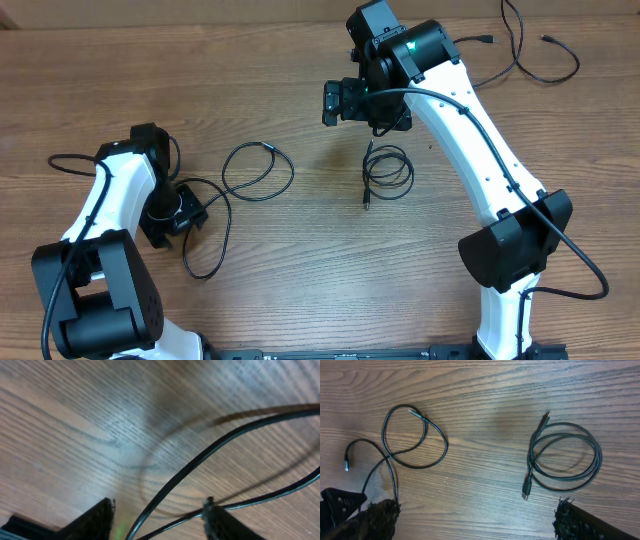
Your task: Untangle cables
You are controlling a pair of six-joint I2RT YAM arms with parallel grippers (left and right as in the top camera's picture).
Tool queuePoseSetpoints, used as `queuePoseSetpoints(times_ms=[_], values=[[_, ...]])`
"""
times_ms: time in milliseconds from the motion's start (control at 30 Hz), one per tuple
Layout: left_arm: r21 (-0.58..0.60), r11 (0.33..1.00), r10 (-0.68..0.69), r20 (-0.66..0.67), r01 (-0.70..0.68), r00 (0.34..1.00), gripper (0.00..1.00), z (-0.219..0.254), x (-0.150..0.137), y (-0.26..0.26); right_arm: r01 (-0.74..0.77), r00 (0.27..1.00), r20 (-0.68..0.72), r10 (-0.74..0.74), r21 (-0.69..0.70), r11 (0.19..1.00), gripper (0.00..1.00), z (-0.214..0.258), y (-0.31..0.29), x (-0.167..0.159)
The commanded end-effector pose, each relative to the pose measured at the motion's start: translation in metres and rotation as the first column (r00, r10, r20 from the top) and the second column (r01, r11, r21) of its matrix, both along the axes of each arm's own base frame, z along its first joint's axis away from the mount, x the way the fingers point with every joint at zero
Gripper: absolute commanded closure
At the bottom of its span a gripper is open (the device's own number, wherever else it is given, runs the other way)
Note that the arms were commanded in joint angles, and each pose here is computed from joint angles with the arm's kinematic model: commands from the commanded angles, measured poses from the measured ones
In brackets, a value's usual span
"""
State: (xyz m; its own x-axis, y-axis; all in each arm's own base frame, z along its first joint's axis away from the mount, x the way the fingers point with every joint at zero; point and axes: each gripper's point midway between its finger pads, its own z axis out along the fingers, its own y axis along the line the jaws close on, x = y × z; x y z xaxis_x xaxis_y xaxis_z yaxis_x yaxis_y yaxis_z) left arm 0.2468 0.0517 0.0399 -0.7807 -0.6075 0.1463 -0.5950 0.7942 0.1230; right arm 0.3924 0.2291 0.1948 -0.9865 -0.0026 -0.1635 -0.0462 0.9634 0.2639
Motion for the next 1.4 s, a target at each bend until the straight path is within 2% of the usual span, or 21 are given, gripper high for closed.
queuePoseSetpoints(times_ms=[0,233,333,433,533,633,700,767,833,900,967,1067,1133,1267,1367], values=[[0.002,1.000,0.021,-0.030,-0.021,0.999,0.46,-0.003,-0.010,0.001,-0.001,1.000,-0.006,0.001,-0.002,1.000,0.00,-0.002,-0.001,-0.002],[-0.015,0.999,0.051,-0.047,-0.052,0.998,0.49,-0.015,-0.020,-0.005,-0.001,1.000,0.001,0.001,0.002,1.000,0.00,-0.001,0.000,0.000],[-0.015,0.999,0.052,-0.037,-0.052,0.998,0.79,-0.017,-0.018,-0.005,-0.001,1.000,-0.002,0.001,0.000,1.000,0.00,-0.001,-0.001,-0.001],[-0.033,0.998,0.055,-0.024,-0.056,0.998,0.96,-0.017,-0.015,-0.008,-0.001,1.000,-0.002,0.001,0.000,1.000,0.00,-0.001,-0.001,-0.001],[-0.087,0.995,0.051,-0.005,-0.051,0.999,0.96,-0.017,-0.010,-0.016,-0.001,1.000,-0.003,0.001,0.000,1.000,0.00,-0.001,-0.001,-0.001],[-0.238,0.971,-0.012,0.072,0.029,0.997,0.96,-0.006,0.008,-0.039,-0.002,1.000,-0.003,0.002,0.000,1.000,0.00,-0.001,0.000,-0.001],[-0.356,0.927,-0.057,0.174,0.117,0.983,0.96,0.011,0.027,-0.058,-0.002,1.000,-0.002,0.002,0.001,1.000,0.00,-0.001,0.000,-0.001],[-0.477,0.847,-0.080,0.320,0.234,0.944,0.96,0.041,0.050,-0.082,-0.002,1.000,-0.004,0.002,0.003,1.000,0.00,-0.001,0.000,-0.001],[-0.570,0.722,-0.069,0.504,0.392,0.861,0.96,0.088,0.074,-0.110,-0.006,1.000,-0.010,0.006,0.016,1.000,0.00,-0.001,0.002,-0.003],[-0.588,0.596,-0.034,0.662,0.547,0.749,0.96,0.140,0.089,-0.132,-0.012,1.000,-0.019,0.012,0.034,0.999,0.00,0.000,0.005,-0.004],[-0.541,0.542,-0.021,0.756,0.643,0.654,0.96,0.183,0.097,-0.143,-0.013,1.000,-0.020,0.014,0.039,0.999,0.00,0.000,0.006,-0.005],[-0.435,0.544,-0.049,0.837,0.718,0.545,0.96,0.230,0.102,-0.150,-0.017,0.999,-0.026,0.019,0.054,0.998,0.00,0.001,0.009,-0.006],[-0.402,0.560,-0.046,0.858,0.725,0.512,0.96,0.251,0.104,-0.153,-0.029,0.999,-0.037,0.032,0.084,0.996,0.02,0.002,0.014,-0.008],[-0.389,0.638,-0.013,0.857,0.665,0.514,0.96,0.276,0.112,-0.149,-0.176,0.982,-0.026,0.186,0.209,0.962,0.04,0.012,0.036,-0.019],[-0.369,0.640,-0.012,0.872,0.674,0.489,0.96,0.288,0.113,-0.151,-0.221,0.972,-0.022,0.235,0.262,0.940,0.03,0.016,0.045,-0.024]])
